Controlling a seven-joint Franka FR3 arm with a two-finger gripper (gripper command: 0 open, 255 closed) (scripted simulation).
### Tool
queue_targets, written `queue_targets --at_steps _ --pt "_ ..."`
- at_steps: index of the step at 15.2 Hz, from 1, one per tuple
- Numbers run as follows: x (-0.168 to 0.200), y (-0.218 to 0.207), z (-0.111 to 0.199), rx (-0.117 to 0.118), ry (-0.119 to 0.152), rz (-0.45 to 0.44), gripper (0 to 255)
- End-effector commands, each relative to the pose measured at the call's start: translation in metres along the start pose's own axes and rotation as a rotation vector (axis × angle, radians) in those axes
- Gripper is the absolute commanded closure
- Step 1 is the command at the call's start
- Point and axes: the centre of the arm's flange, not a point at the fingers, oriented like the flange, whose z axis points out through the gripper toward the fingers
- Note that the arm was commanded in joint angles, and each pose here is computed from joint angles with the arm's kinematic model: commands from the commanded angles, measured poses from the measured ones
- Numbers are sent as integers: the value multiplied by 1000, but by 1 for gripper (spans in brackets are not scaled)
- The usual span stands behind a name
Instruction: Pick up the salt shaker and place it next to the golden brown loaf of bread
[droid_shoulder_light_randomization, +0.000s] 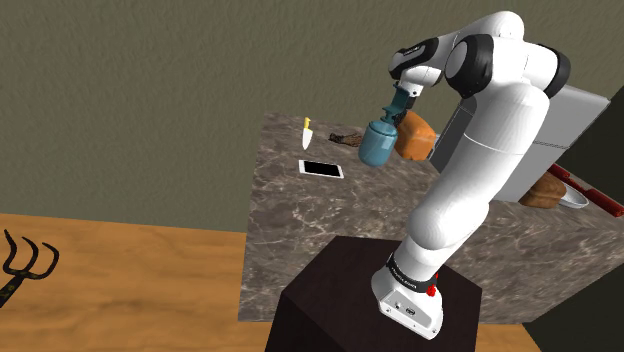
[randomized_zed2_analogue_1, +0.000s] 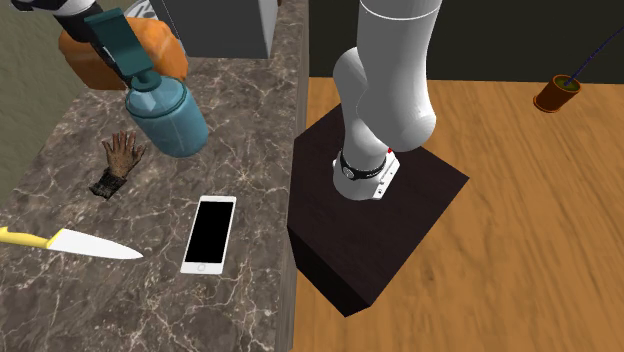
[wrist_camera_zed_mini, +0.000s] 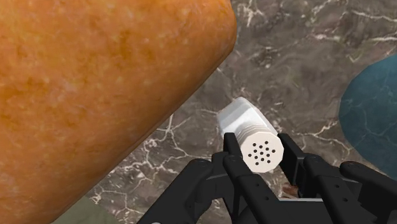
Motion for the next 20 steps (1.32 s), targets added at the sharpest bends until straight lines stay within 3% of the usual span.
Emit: queue_targets --at_steps 1,5,6,11,15,20 --pt "0 0 1 0 0 0 255" --pt "0 0 1 0 0 0 255" --pt "0 0 1 0 0 0 0" --pt "0 0 1 0 0 0 0" --pt "0 0 -49 0 0 0 0" --pt "0 0 -49 0 0 0 0"
